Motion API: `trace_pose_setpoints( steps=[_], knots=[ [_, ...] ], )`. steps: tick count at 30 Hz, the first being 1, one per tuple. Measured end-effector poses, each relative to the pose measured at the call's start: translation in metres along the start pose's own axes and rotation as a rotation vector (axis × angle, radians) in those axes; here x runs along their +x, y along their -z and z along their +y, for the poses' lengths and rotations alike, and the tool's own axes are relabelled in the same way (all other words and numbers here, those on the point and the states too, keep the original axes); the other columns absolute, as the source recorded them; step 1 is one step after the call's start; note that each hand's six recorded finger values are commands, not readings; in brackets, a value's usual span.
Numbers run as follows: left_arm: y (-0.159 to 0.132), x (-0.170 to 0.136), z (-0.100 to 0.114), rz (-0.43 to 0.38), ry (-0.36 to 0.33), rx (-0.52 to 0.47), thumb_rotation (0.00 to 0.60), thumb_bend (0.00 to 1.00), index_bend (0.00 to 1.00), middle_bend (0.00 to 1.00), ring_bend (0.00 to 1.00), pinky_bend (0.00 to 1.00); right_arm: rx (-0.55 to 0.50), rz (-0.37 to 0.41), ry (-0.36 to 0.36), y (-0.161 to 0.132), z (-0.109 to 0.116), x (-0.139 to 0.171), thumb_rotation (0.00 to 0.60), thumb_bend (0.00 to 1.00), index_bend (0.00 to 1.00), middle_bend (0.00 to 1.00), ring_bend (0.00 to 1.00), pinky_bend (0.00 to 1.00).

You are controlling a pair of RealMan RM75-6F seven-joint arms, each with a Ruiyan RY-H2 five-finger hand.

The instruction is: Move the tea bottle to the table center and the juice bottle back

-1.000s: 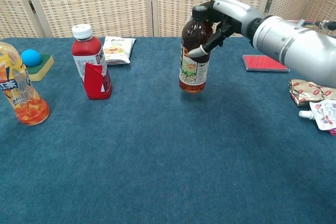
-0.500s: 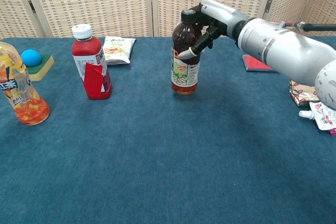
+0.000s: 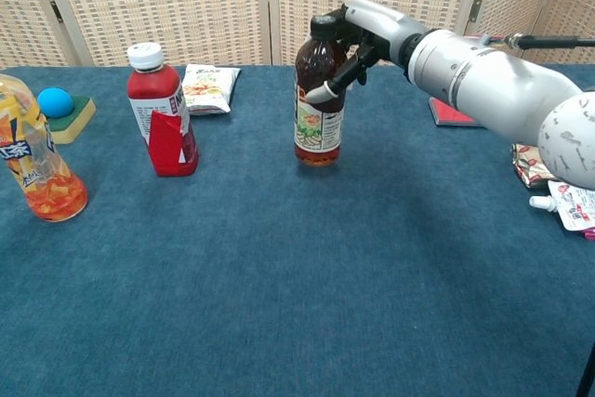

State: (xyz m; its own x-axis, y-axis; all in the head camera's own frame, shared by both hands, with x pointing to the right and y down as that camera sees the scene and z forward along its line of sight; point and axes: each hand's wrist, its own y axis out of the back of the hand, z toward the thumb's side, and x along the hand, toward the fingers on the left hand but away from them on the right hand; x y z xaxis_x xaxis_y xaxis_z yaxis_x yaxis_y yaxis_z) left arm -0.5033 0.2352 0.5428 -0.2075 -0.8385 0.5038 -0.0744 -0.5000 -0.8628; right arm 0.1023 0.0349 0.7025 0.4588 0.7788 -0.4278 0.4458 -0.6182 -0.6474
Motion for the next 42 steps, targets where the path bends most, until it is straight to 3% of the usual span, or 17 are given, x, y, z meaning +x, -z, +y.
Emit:
trace_pose_setpoints(
  steps=[33, 42],
  knots=[
    [0.003, 0.000, -0.001, 0.007, 0.011, -0.011, 0.600, 0.27, 0.49, 0.32, 0.26, 0.48, 0.043, -0.010, -0.012, 0.007, -0.010, -0.008, 0.600, 0.07, 0.46, 0.55, 0.48, 0.68],
    [0.002, 0.000, -0.001, 0.006, 0.011, -0.012, 0.600, 0.27, 0.49, 0.32, 0.26, 0.48, 0.050, -0.020, -0.018, 0.011, -0.010, -0.007, 0.600, 0.07, 0.46, 0.48, 0.40, 0.59]
  ],
)
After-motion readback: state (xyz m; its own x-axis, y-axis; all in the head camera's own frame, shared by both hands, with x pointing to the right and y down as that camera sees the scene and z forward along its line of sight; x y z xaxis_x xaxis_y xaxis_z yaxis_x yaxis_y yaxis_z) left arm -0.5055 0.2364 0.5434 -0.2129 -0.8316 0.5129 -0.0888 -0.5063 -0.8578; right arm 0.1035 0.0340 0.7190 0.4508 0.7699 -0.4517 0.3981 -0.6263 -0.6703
